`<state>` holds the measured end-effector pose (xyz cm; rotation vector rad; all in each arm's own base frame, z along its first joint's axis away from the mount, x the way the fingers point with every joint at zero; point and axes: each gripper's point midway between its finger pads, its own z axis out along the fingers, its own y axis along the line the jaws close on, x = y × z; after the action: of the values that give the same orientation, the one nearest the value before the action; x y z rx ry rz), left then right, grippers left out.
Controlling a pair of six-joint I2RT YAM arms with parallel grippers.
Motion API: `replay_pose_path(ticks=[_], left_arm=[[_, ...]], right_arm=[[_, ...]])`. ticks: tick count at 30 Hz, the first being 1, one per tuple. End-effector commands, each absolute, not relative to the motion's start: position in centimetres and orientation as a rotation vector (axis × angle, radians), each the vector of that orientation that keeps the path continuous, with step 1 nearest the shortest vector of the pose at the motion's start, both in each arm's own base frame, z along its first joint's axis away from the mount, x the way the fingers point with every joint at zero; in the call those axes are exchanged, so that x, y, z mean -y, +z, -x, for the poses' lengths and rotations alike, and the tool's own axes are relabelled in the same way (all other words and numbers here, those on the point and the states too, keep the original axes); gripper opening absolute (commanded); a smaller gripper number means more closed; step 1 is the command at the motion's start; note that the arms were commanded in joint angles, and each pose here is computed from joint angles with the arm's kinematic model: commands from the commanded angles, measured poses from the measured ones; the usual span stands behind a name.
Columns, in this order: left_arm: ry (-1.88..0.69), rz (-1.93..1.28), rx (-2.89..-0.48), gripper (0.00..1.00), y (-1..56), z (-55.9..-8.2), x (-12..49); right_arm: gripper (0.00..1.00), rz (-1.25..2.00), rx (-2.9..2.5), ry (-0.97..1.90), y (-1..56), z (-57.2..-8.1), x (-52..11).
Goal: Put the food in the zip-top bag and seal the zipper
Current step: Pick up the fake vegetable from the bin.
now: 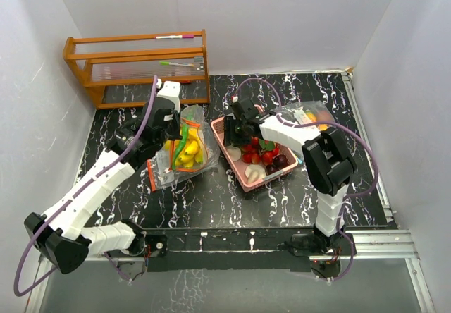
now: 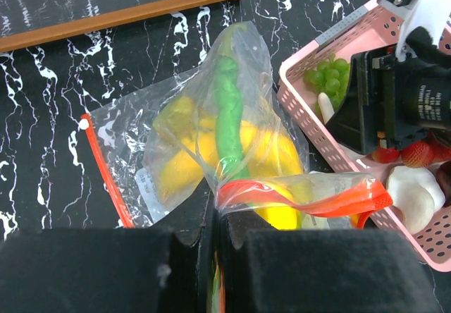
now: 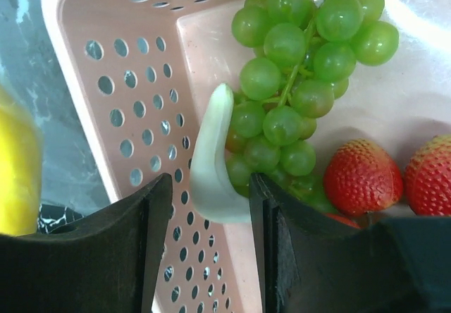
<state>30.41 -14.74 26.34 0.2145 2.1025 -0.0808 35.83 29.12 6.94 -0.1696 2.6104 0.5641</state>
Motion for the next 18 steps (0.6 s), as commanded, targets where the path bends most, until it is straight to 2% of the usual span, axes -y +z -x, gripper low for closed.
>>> replay_pose_path(ticks=[1,3,6,8,11,18], left_arm=[[-0.1,-0.174,-2.023,0.0,28.7,-30.2,14.0],[-0.098,-0.172,-2.021,0.0,28.7,-30.1,13.9],[-0.099,-0.17,-2.02,0.0,28.7,-30.0,13.8],[-0.101,-0.169,-2.02,0.0,28.8,-30.0,13.8],[-0.099,-0.166,-2.017,0.0,28.9,-30.0,13.7],[-0.096,-0.164,-2.042,0.0,28.0,-30.1,13.9]], right_arm=[[0.49,0.171,-2.592,0.536,6.6,-36.8,-30.0],[0.45,0.173,-2.606,0.527,6.0,-36.5,-29.9],[0.27,0.171,-2.593,0.51,6.4,-36.7,-29.5],[0.21,0.169,-2.57,0.485,7.5,-37.0,-29.2],[0.16,0.177,-2.507,0.474,10.0,-37.8,-29.0],[0.16,0.212,-2.376,0.472,16.4,-38.1,-28.3]])
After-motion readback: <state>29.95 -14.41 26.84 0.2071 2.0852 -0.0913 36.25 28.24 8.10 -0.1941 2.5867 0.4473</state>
